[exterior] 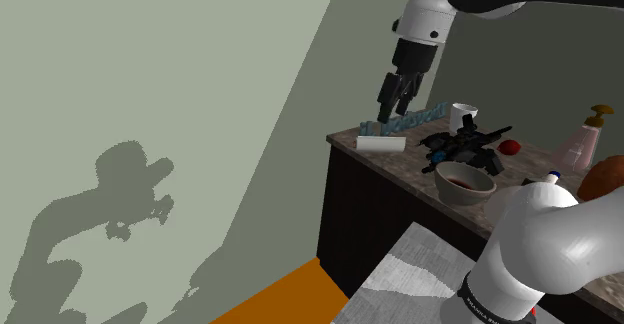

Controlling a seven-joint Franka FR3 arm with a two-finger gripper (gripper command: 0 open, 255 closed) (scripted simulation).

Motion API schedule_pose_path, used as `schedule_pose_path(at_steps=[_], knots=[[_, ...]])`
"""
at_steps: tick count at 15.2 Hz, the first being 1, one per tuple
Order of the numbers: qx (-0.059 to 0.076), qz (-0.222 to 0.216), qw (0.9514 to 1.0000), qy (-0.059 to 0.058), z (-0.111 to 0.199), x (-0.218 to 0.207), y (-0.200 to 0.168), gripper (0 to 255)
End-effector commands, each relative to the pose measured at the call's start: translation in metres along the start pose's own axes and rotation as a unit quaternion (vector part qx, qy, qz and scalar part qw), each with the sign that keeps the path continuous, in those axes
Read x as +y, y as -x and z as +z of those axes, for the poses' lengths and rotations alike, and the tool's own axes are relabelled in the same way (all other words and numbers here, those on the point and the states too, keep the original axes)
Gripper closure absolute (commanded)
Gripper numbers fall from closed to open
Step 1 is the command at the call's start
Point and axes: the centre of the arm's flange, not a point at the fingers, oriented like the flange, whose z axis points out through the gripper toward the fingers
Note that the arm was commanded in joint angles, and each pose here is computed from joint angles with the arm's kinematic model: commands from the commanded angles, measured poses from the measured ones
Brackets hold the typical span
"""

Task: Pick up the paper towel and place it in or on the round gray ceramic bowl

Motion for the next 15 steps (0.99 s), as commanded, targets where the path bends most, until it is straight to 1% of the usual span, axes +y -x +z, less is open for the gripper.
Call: schedule_pose_path(at_steps=[1,4,8,11,15], knots=[[0.0,0.0,1.0,0.0,0.0,0.0,0.0,0],[-0.004,-0.033,0.9995,-0.001,0.016,0.036,-0.001,0],[-0.01,-0.076,0.9971,-0.002,0.038,0.085,-0.005,0],[-0.015,-0.108,0.994,-0.003,0.054,0.121,-0.011,0],[-0.02,-0.151,0.9883,-0.004,0.076,0.168,-0.023,0]])
